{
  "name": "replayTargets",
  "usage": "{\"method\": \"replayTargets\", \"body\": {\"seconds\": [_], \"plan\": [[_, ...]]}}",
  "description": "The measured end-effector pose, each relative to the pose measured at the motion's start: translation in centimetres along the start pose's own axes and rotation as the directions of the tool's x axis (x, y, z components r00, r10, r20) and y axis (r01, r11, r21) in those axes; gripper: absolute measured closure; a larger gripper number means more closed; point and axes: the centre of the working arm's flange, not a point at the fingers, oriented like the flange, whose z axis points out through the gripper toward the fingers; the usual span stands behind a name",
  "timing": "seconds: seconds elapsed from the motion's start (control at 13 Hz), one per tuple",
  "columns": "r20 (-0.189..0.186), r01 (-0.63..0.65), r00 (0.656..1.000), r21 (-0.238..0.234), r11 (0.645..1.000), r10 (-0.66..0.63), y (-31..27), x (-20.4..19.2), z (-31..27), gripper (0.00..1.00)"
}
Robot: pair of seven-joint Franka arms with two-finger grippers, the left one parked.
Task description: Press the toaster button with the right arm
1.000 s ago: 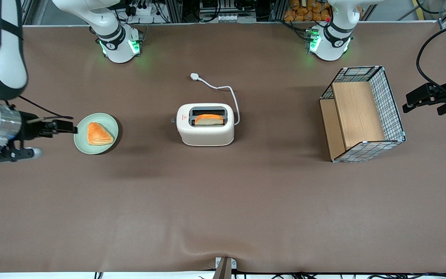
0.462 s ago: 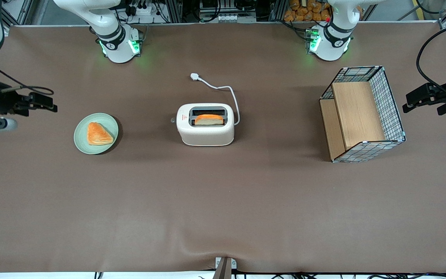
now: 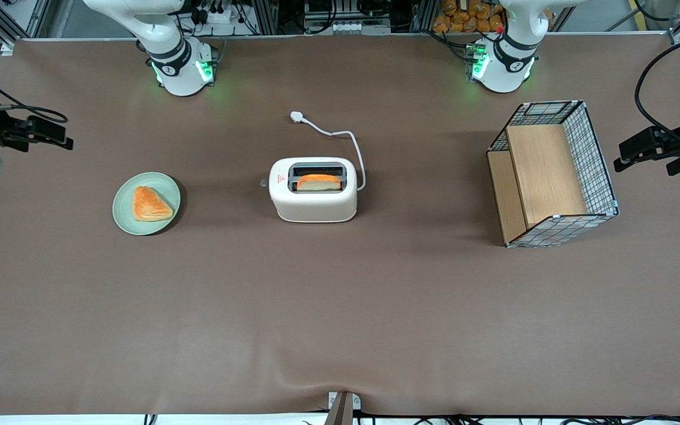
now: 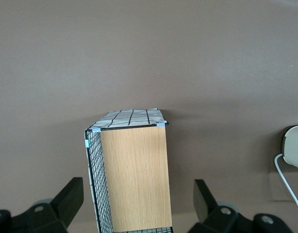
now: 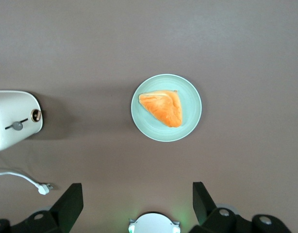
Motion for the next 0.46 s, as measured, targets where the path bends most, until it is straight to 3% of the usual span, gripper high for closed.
{"method": "replayTargets", "body": {"seconds": [0.46], "plan": [[-0.037,-0.081,0.996,-0.003,0.997,0.081,-1.1,-0.7,-3.3,0.00]]}}
